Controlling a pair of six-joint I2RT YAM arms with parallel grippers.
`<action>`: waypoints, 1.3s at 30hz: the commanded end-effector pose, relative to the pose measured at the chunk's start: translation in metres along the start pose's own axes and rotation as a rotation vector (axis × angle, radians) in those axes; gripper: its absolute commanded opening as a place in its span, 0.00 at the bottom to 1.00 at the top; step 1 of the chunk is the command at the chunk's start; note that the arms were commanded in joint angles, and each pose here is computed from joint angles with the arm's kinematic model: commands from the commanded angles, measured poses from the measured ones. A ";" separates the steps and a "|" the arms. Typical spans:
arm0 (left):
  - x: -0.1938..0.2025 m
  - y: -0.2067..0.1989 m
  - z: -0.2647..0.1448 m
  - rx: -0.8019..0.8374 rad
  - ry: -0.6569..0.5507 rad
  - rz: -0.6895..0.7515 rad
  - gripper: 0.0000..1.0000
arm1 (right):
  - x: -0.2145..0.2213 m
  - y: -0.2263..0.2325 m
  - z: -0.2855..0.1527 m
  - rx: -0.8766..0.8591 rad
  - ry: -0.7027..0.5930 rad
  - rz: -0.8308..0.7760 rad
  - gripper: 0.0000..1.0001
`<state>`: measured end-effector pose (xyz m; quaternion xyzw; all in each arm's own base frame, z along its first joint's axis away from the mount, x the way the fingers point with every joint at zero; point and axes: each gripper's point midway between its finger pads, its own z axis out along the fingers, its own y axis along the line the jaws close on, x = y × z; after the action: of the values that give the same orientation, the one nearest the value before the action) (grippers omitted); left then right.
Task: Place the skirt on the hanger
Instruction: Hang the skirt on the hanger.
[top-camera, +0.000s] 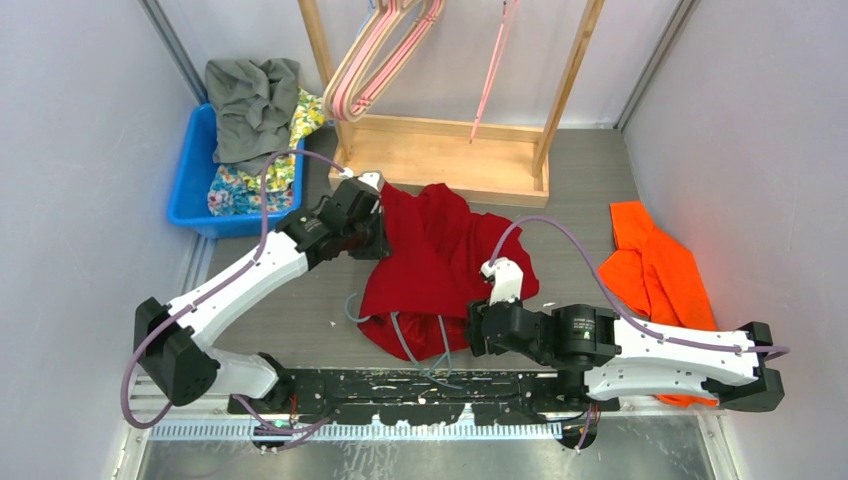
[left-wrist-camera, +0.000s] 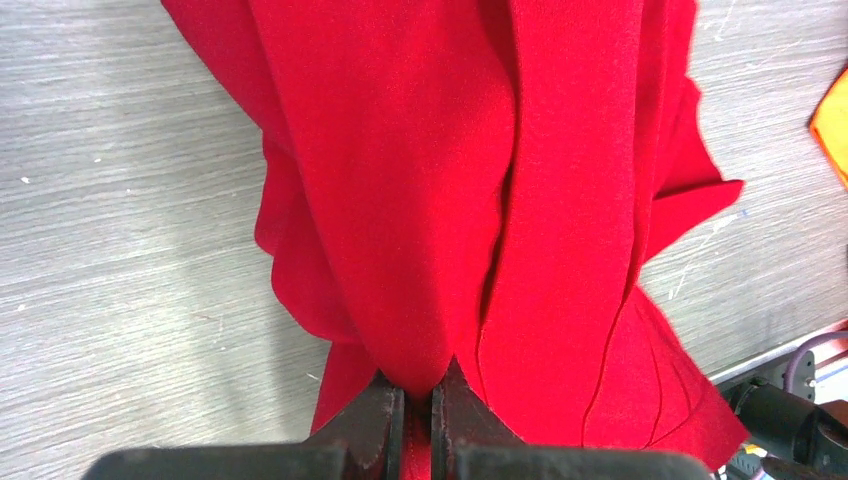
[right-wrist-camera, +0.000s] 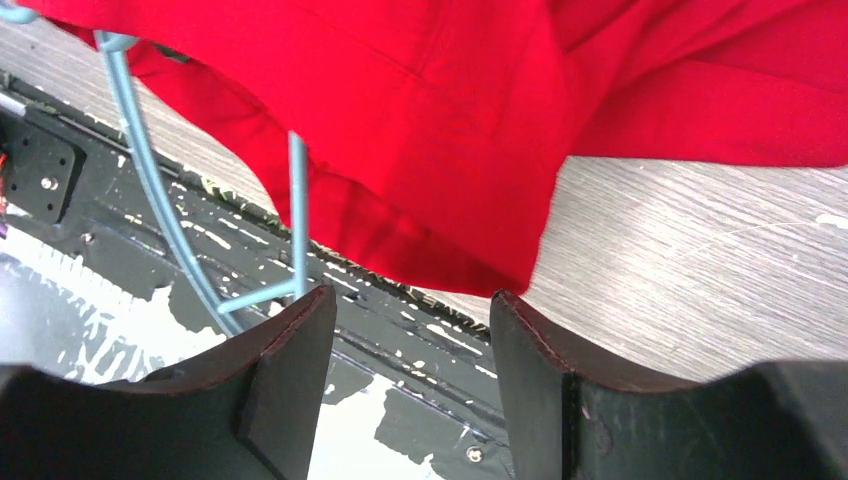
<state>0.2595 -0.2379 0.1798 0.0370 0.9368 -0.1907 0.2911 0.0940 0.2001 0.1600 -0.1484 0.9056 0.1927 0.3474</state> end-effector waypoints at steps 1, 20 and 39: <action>-0.042 -0.019 -0.043 0.075 -0.147 0.004 0.00 | -0.020 -0.004 -0.006 0.027 -0.087 0.050 0.63; -0.044 -0.024 -0.061 0.114 -0.170 -0.001 0.00 | -0.014 -0.003 0.034 -0.090 -0.295 0.155 0.68; -0.066 -0.040 -0.088 0.172 -0.239 -0.009 0.00 | -0.036 -0.026 0.037 0.017 -0.460 0.146 0.07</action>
<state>0.2469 -0.2321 0.2312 0.0398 0.9189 -0.2269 0.3201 0.1448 0.2047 0.1185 -0.0517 0.8329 0.2265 0.5023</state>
